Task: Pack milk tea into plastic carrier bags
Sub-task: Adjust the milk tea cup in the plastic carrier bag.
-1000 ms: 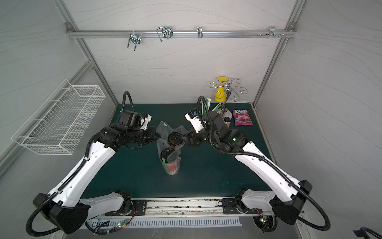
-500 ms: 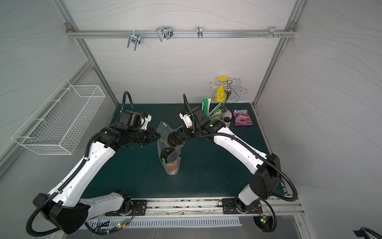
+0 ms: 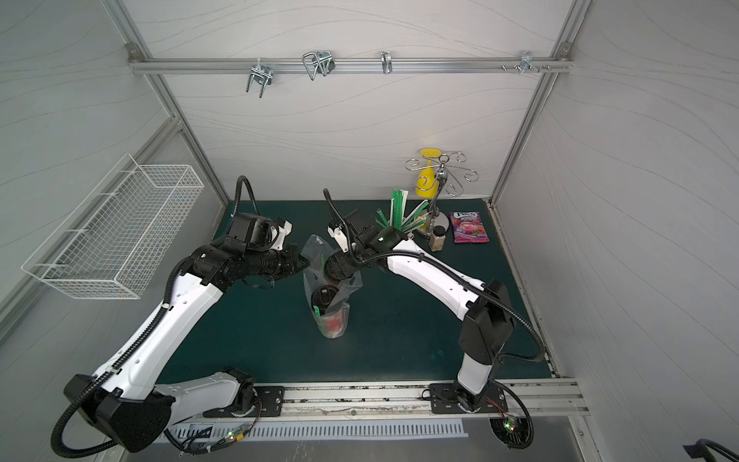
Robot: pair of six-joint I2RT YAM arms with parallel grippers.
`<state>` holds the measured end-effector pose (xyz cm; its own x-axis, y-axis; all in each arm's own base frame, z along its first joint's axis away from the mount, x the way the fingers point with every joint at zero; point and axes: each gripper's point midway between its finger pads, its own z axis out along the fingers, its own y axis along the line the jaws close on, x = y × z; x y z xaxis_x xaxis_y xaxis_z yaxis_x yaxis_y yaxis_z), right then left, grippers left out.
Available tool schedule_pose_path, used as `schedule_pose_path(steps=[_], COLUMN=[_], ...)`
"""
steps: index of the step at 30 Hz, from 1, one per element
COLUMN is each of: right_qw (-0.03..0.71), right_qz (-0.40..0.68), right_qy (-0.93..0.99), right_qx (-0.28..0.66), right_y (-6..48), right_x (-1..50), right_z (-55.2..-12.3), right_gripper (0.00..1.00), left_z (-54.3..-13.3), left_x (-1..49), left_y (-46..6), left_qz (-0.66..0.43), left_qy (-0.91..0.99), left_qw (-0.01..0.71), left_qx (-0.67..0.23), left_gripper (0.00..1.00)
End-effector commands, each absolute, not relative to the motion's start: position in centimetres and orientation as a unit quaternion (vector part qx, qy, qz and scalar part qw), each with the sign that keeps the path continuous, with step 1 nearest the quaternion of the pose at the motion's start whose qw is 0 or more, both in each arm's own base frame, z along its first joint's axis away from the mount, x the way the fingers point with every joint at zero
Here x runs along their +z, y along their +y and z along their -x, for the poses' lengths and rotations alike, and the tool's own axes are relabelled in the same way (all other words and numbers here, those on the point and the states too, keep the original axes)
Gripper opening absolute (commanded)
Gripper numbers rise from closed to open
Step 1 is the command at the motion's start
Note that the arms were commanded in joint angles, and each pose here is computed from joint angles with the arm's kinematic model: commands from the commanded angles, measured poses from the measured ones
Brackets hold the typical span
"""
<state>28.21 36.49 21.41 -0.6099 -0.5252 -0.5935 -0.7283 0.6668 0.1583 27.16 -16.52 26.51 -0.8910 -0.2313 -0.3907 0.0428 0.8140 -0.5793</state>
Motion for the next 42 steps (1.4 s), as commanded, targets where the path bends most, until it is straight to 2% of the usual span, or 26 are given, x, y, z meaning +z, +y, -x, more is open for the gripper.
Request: schedule_pose_path(steps=[1,29,37,42], right_qw=[0.258,0.253,0.241,0.242], right_qz=[0.368,0.389,0.386,0.383], right_qy=[0.876,0.881,0.887,0.887], right_qx=[0.174,0.094,0.081,0.088], right_y=[36.4,38.5,38.8,39.2], right_x=[21.3,19.1,17.9,17.8], right_z=[-28.5,-31.5,-32.0,-32.0], right_gripper=[0.77,0.78,0.82,0.9], left_z=[-27.1,-27.5,-27.6,-27.7], left_x=[27.2,27.1,27.3,27.7], left_y=[-16.4,-16.5,-16.6,-16.7], left_qz=[0.043,0.039,0.038,0.038], left_qy=[0.922,0.923,0.922,0.92], left_qw=[0.236,0.232,0.231,0.233], left_qx=[-0.305,-0.305,-0.308,-0.312], left_gripper=[0.0,0.0,0.0,0.0])
